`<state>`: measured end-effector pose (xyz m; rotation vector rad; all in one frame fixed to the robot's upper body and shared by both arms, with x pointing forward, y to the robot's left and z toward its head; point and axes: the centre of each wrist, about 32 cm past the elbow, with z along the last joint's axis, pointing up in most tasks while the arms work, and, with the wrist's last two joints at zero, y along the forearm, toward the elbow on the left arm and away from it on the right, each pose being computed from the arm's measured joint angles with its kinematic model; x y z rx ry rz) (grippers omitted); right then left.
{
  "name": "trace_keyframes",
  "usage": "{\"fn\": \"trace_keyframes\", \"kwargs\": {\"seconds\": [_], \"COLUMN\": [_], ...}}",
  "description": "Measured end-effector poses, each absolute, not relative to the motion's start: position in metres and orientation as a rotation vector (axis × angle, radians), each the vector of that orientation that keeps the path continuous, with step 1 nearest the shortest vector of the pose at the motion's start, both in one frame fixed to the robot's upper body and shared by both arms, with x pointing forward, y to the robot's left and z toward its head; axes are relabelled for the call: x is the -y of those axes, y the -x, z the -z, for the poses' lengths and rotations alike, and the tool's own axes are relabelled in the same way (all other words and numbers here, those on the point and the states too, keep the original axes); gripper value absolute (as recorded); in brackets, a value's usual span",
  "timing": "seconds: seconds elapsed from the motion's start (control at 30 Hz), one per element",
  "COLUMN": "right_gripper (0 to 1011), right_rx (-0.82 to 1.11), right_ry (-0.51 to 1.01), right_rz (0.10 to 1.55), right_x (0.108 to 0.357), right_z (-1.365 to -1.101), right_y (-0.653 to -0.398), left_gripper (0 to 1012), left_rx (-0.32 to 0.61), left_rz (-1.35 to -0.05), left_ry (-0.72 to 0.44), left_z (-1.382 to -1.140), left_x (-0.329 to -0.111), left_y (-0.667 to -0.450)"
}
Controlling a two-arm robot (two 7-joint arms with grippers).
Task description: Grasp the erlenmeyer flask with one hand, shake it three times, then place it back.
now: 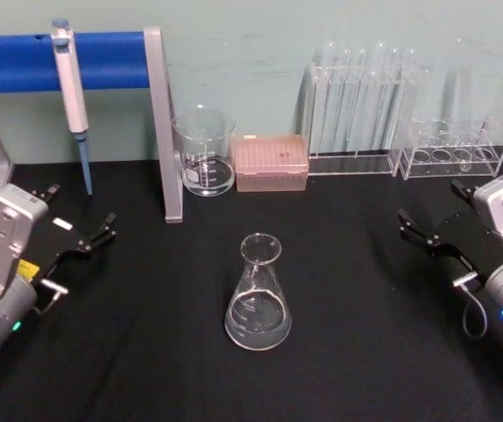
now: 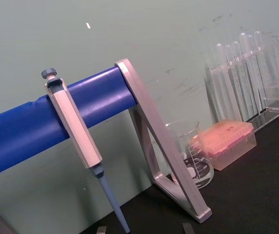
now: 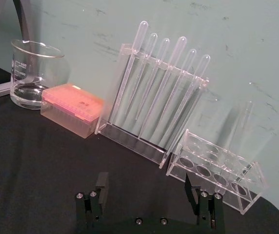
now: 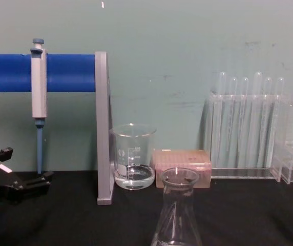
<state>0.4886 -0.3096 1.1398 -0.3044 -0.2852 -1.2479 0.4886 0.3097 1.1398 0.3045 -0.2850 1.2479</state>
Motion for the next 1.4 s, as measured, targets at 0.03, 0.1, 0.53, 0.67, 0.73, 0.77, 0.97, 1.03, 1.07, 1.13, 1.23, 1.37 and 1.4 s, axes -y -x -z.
{"fn": "trace_keyframes", "kwargs": {"seconds": [0.03,0.1,0.53,0.67,0.73,0.77,0.97,1.03,1.07,1.13,1.23,1.37,1.4], "right_gripper": [1003,1003,1003,1003,1003,1002,1002,1003,1003,1003,1003,1002,1003], "right_rx": [0.285,0.285,0.285,0.285,0.285,0.285,0.284,0.279,0.271,0.266,0.257,0.244,0.24], "right_ry": [0.304,0.304,0.305,0.304,0.304,0.304,0.297,0.29,0.282,0.275,0.261,0.242,0.236], "right_rz": [1.248,1.248,1.248,1.248,1.248,1.248,1.234,1.23,1.225,1.22,1.207,1.181,1.167], "right_x": [0.31,0.31,0.31,0.31,0.31,0.31,0.313,0.314,0.315,0.317,0.319,0.322,0.322], "right_z": [-1.14,-1.14,-1.14,-1.14,-1.14,-1.14,-1.142,-1.142,-1.142,-1.143,-1.144,-1.147,-1.148], "right_y": [-0.489,-0.489,-0.489,-0.489,-0.489,-0.489,-0.488,-0.487,-0.487,-0.486,-0.484,-0.481,-0.479], "left_gripper": [1001,1001,1001,1001,1001,1001,1001,1001,1001,1001,1001,1001,1001], "left_rx": [0.285,0.285,0.285,0.285,0.285,0.285,0.285,0.285,0.285,0.285,0.285,0.285,0.285], "left_rz": [-1.248,-1.248,-1.248,-1.248,-1.248,-1.248,-1.248,-1.248,-1.248,-1.248,-1.248,-1.248,-1.248], "left_ry": [-0.305,-0.305,-0.305,-0.305,-0.305,-0.305,-0.305,-0.304,-0.304,-0.305,-0.304,-0.305,-0.304], "left_z": [-1.14,-1.14,-1.14,-1.14,-1.14,-1.14,-1.14,-1.14,-1.14,-1.14,-1.14,-1.14,-1.14], "left_x": [-0.31,-0.31,-0.31,-0.31,-0.31,-0.31,-0.31,-0.31,-0.31,-0.31,-0.31,-0.31,-0.31], "left_y": [-0.489,-0.489,-0.489,-0.489,-0.489,-0.489,-0.489,-0.489,-0.489,-0.489,-0.489,-0.489,-0.489]}}
